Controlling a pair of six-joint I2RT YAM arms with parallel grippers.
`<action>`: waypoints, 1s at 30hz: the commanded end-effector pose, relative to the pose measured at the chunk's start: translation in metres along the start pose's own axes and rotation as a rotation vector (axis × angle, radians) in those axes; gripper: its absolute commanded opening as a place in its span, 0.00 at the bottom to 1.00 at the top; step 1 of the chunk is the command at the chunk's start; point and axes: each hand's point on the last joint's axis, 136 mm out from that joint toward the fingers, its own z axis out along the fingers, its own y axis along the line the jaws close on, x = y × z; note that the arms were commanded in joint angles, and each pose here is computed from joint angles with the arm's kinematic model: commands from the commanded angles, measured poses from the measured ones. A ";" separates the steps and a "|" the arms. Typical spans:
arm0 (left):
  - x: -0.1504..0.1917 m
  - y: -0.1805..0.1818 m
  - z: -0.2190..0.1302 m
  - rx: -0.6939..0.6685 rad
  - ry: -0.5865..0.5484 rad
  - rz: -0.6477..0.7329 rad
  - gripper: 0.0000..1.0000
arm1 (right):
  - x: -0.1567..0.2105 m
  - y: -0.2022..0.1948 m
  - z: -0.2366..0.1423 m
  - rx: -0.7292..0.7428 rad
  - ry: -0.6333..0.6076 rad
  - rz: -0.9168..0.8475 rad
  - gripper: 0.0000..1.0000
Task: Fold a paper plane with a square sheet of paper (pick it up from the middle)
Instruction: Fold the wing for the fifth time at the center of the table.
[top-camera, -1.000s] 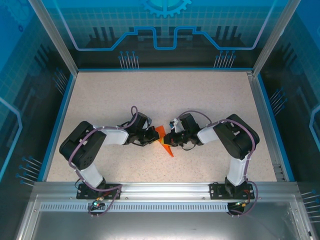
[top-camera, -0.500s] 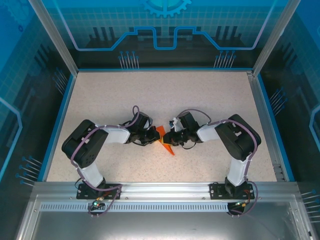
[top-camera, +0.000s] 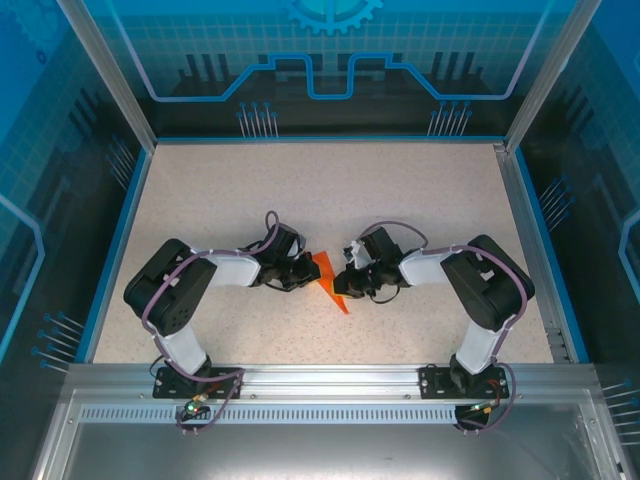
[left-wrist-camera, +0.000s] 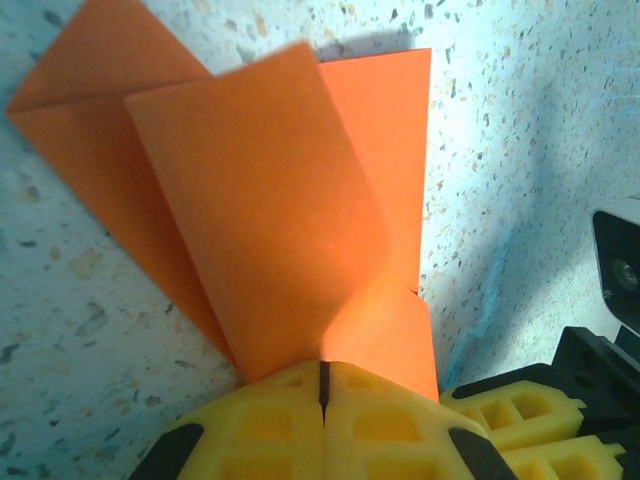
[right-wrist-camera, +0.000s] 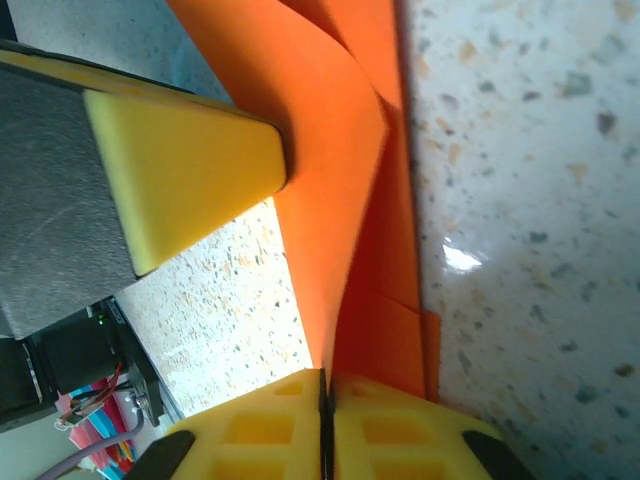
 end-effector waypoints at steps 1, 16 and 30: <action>0.002 -0.006 -0.004 0.000 0.016 0.018 0.05 | 0.009 -0.018 0.002 0.037 0.014 0.044 0.06; 0.008 -0.033 -0.022 0.153 -0.016 0.094 0.16 | -0.005 -0.009 -0.009 -0.079 -0.084 0.082 0.00; 0.011 -0.026 -0.004 0.134 0.018 0.092 0.10 | -0.008 -0.012 -0.008 -0.137 -0.048 0.179 0.00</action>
